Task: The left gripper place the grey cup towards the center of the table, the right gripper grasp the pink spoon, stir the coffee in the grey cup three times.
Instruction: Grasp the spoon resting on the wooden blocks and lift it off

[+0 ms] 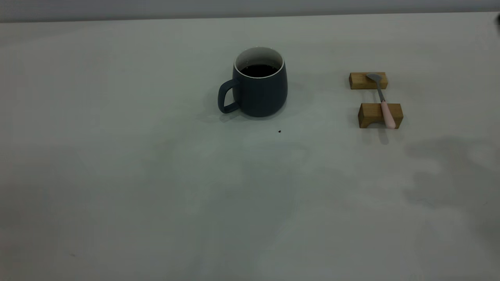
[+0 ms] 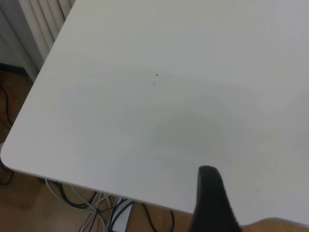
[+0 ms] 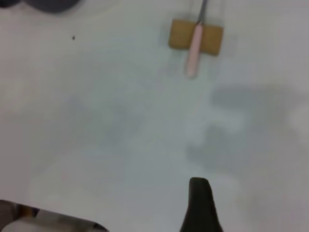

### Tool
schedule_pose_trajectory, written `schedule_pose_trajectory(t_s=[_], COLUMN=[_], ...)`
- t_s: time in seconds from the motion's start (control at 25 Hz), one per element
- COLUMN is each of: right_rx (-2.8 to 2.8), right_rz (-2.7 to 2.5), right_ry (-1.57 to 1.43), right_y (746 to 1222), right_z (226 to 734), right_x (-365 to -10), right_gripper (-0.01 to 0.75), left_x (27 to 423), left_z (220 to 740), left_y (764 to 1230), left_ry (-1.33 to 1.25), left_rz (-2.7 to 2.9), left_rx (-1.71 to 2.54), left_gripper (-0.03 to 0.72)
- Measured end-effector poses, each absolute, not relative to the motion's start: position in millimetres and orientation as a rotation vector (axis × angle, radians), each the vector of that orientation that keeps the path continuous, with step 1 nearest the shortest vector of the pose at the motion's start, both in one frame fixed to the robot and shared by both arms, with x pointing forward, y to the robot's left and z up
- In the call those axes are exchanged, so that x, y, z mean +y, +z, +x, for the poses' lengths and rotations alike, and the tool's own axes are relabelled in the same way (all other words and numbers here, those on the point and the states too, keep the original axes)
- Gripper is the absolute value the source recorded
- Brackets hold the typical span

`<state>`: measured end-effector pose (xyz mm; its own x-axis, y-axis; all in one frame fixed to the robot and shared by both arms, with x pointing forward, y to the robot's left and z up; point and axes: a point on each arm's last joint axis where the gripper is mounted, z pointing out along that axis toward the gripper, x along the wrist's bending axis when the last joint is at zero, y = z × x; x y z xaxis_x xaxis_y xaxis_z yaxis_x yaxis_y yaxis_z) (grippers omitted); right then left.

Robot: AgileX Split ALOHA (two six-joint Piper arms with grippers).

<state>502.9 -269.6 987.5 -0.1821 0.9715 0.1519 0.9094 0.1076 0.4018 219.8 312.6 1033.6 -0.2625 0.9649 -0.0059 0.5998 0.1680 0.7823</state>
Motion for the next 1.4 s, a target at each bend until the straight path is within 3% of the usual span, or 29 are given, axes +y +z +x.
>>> schedule_pose_trajectory(t_s=[0.76,1.4], right_rx=[2.380,2.397], right_rz=[2.166,2.264], right_ry=[0.348,0.196], right_y=[844.9,785.5], right_z=[628.7,646.4], right_x=[-230.6,-226.0], right_gripper=[0.591,0.591], left_x=[312.6,312.6], left_z=[219.8,219.8], left_y=[1033.5,1033.5], left_ry=[0.927,0.927], left_rz=[1.475,1.475], left_rx=[1.936,1.936], left_gripper=[0.567,0.567])
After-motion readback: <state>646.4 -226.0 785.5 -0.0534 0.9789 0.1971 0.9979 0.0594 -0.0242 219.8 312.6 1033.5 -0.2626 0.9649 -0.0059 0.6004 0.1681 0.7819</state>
